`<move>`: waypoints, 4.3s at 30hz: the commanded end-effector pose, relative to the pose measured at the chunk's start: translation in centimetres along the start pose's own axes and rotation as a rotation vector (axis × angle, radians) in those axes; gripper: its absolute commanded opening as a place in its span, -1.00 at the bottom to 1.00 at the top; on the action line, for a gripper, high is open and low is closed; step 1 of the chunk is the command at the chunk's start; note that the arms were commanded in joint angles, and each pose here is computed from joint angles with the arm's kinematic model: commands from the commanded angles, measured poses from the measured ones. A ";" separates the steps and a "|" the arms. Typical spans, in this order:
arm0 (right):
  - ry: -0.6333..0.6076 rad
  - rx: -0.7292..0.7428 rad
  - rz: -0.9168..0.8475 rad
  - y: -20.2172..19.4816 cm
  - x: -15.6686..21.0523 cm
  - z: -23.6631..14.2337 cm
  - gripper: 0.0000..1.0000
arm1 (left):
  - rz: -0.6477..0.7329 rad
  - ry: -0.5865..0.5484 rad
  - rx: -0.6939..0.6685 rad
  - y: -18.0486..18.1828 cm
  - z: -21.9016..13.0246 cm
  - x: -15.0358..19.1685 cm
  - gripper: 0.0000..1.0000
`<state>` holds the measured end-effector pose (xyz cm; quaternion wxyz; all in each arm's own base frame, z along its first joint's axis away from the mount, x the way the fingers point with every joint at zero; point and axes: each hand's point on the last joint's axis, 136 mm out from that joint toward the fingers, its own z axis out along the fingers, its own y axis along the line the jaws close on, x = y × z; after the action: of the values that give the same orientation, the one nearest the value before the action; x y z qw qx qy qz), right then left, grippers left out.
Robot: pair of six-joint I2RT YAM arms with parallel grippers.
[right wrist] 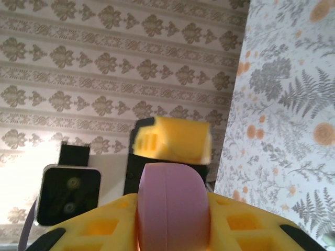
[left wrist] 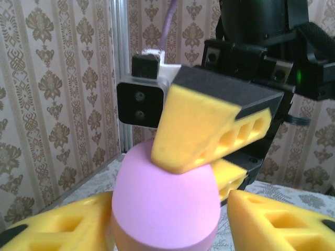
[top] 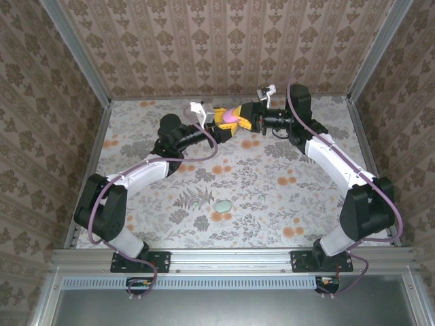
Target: Insert wireless bluetooth earbuds into charging case
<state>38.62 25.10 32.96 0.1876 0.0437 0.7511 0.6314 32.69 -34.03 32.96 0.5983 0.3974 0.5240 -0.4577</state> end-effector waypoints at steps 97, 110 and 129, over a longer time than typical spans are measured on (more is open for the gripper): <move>0.253 0.597 -0.881 -18.5 10.0 -0.6 0.24 | -0.185 0.230 -0.544 3.7 -8.7 5.8 0.32; 0.650 0.199 -1.480 -18.6 20.3 1.4 0.31 | -0.324 0.167 -0.668 7.5 -14.1 6.6 0.32; 0.959 0.233 -1.672 -24.1 22.7 3.8 0.37 | -0.299 0.187 -0.684 7.9 -14.8 7.2 0.33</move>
<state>22.21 30.59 4.55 0.2438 -0.7321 0.6051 0.1958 36.65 -19.02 23.01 0.5569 0.1276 0.7631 -0.3021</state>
